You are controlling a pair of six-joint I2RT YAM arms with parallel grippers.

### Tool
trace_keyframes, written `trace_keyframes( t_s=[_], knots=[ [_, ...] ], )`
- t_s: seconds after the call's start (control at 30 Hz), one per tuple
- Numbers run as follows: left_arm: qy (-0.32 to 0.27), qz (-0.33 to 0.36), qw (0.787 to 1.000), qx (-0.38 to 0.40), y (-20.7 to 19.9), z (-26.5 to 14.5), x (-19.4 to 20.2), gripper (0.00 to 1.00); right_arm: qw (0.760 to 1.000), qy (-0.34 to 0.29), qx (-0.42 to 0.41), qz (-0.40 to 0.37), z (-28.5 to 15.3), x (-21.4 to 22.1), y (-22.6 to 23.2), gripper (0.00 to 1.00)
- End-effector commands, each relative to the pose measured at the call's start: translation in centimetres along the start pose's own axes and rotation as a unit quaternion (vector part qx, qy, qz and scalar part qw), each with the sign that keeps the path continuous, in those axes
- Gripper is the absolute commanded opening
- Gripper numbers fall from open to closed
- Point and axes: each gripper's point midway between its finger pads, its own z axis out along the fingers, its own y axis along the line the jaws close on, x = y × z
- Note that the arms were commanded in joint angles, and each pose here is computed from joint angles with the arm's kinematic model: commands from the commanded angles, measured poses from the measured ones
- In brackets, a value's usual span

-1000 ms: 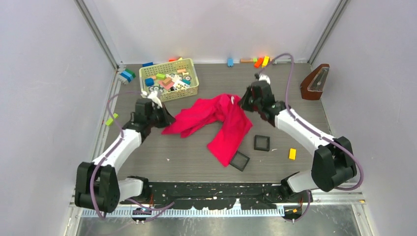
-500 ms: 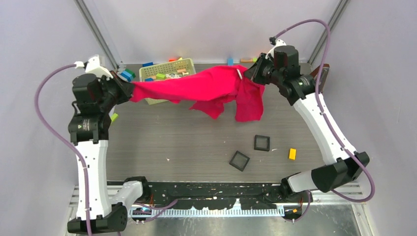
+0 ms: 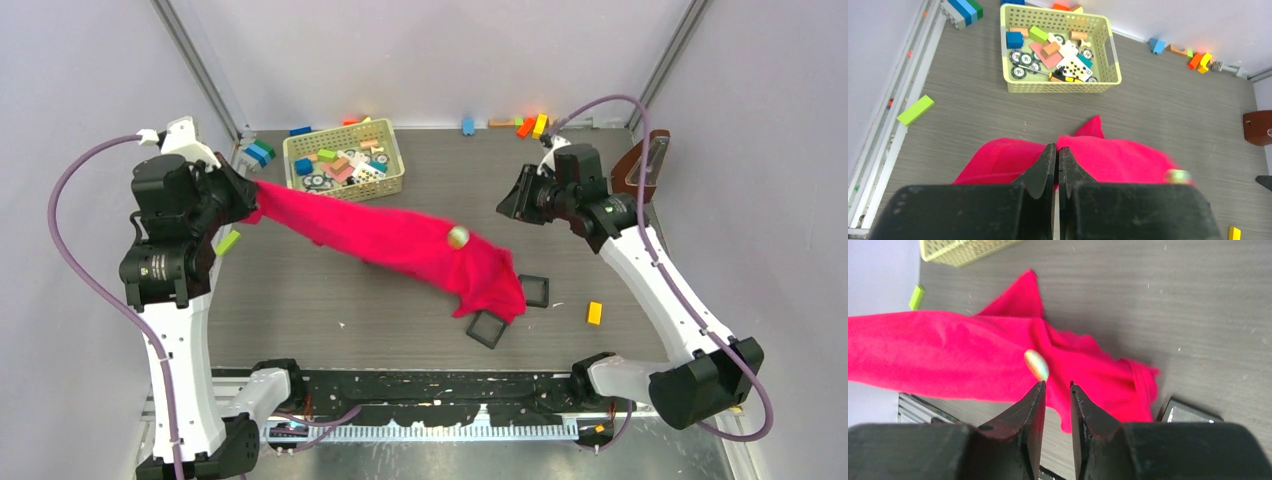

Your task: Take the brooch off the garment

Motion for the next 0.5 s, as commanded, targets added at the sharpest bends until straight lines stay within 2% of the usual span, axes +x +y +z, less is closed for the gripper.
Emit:
trace_keyframes(
  t_s=[0.0,0.1,0.2,0.27,0.47],
  knots=[
    [-0.002,0.008,1.0,0.018,-0.3,0.6,0.3,0.0,0.999,0.03,-0.034,0.002,1.9,2.4,-0.2,0.33],
    [0.013,0.007,1.0,0.023,-0.2,1.5,1.6,0.0,0.996,0.069,-0.051,0.017,3.1,5.1,-0.6,0.41],
    [0.028,0.009,0.999,0.019,0.3,2.3,2.9,0.0,0.993,0.101,-0.064,0.004,3.2,8.3,0.1,0.63],
    [0.031,0.01,0.999,0.016,0.6,2.5,3.3,0.0,0.992,0.11,-0.048,-0.029,3.2,11.0,0.4,0.7],
    [0.032,0.008,0.999,0.016,0.7,2.6,3.8,0.0,0.99,0.118,0.009,-0.078,3.9,16.1,-0.4,0.72]
  ],
)
